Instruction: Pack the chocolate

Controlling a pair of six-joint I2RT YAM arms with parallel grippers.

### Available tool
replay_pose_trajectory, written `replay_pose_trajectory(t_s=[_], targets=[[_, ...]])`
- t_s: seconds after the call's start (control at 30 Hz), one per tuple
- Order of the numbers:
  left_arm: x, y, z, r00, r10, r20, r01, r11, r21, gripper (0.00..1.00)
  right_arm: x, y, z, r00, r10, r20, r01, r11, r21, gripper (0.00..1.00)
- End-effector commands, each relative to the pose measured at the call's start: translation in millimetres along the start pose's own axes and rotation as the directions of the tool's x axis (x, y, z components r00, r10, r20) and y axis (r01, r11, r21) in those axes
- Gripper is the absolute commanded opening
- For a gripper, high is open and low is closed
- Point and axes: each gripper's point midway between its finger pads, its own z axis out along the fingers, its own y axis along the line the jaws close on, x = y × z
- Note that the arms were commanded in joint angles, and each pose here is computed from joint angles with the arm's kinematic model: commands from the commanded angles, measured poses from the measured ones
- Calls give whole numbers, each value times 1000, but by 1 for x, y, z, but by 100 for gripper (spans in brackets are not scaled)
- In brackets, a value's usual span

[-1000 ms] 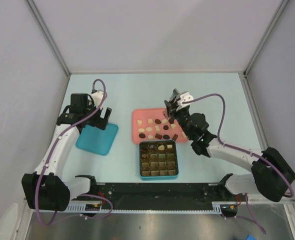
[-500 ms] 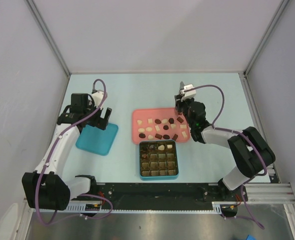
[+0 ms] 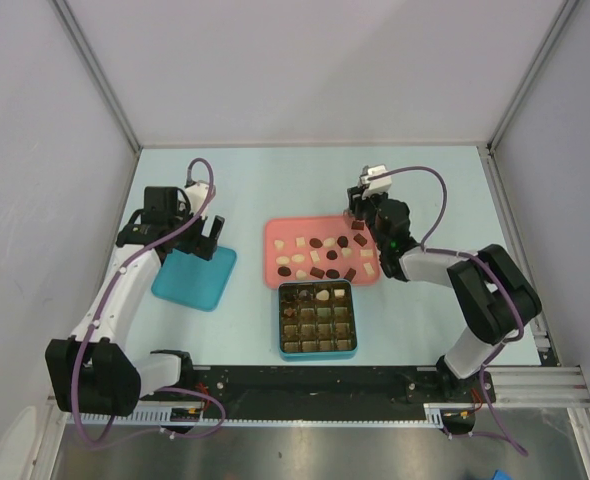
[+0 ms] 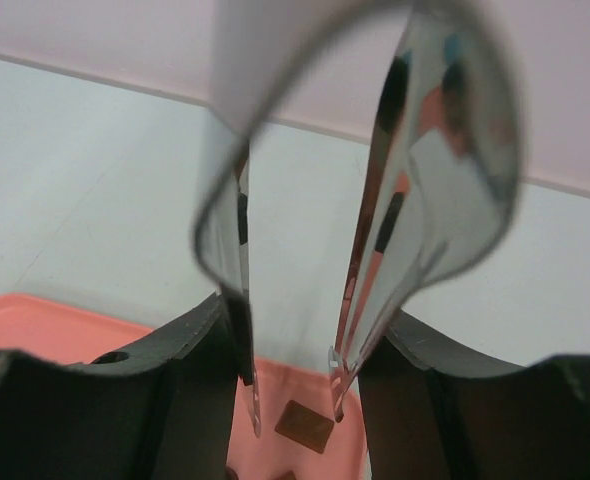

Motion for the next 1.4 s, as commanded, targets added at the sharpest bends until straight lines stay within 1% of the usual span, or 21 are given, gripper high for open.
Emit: replay_pose_trajectory(t_s=[0.0, 0.17, 0.43, 0.9, 1.17, 1.37], targets=[[-14, 8, -4, 999, 17, 41, -16, 1000, -27, 100, -26, -7, 11, 996, 23, 88, -25, 1000, 15, 50], [-15, 9, -5, 999, 18, 43, -16, 999, -32, 100, -23, -13, 14, 996, 31, 88, -33, 999, 21, 50], [-15, 10, -6, 999, 19, 40, -17, 999, -36, 100, -12, -11, 13, 998, 49, 48, -50, 999, 13, 48], [-15, 10, -8, 999, 24, 43, -22, 999, -39, 100, 3, -11, -3, 998, 66, -11, -66, 998, 8, 47], [-15, 10, -8, 999, 23, 47, -21, 999, -39, 100, -1, -7, -15, 997, 71, -3, -71, 997, -6, 48], [-15, 9, -8, 999, 21, 46, -20, 999, -37, 100, 4, -8, -16, 998, 69, -12, -69, 998, 0, 48]])
